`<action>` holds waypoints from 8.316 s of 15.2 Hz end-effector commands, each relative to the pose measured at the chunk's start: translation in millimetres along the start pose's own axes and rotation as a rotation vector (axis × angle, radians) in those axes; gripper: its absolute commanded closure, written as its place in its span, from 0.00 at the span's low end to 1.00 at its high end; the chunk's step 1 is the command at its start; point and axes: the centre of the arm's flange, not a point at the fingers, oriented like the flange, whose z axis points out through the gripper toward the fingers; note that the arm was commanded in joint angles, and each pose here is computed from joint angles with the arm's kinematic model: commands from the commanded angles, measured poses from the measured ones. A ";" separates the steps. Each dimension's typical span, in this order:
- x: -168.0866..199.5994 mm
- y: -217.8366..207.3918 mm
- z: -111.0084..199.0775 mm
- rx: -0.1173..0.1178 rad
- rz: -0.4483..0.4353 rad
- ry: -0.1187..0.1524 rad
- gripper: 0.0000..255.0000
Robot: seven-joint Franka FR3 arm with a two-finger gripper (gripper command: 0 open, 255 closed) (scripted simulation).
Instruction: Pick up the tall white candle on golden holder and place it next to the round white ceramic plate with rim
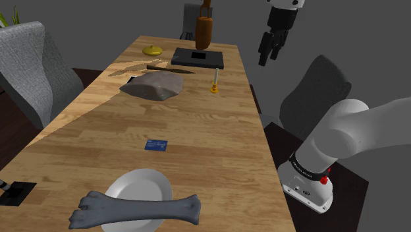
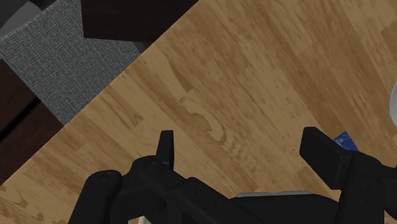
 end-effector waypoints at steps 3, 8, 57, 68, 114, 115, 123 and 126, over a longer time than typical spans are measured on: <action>10.9 9.9 18.4 -0.002 -0.008 0.034 0.00; 41.0 34.3 62.7 -0.006 -0.027 0.118 0.00; 229.1 131.7 241.0 -0.024 -0.108 0.475 1.00; 226.5 129.8 183.1 -0.024 -0.108 0.475 1.00; 156.6 -76.9 35.1 -0.024 -0.108 0.475 1.00; 152.7 -89.5 35.6 -0.024 -0.108 0.475 1.00; 121.2 -190.2 40.0 -0.024 -0.108 0.475 1.00; 109.4 -228.0 41.7 -0.024 -0.108 0.475 1.00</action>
